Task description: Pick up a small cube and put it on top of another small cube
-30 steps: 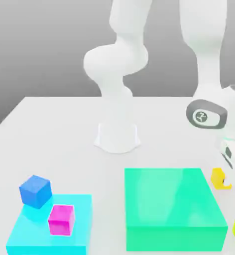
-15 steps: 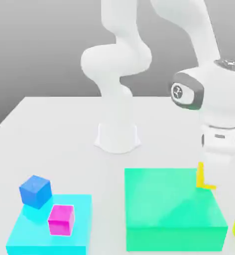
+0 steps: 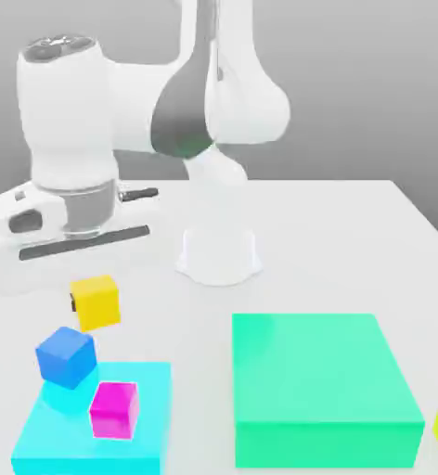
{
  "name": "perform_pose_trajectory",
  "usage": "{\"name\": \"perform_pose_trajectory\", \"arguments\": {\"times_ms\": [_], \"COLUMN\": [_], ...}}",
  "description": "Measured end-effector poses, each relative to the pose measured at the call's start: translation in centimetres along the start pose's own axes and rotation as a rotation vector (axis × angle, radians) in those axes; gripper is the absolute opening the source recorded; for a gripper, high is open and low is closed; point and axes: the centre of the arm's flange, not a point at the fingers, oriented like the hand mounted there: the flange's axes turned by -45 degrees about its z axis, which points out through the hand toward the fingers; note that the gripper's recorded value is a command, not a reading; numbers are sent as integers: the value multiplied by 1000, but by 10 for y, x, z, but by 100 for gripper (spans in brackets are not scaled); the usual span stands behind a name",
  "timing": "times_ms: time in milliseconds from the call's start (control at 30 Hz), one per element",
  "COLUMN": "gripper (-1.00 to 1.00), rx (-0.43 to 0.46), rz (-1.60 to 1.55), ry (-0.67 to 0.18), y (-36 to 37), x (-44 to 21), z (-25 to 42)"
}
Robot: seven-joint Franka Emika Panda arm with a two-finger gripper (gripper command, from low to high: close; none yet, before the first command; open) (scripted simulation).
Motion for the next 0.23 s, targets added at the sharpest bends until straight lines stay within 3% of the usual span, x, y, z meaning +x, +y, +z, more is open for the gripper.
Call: {"name": "perform_pose_trajectory", "arguments": {"times_ms": [133, 167, 233], "gripper": [-100, 100, 100], "rx": [0, -2, -2], "rz": [18, 19, 19], "ry": [-1, -2, -2], "y": [6, 6, 6], "x": [-7, -8, -8], "z": [42, 48, 48]}}
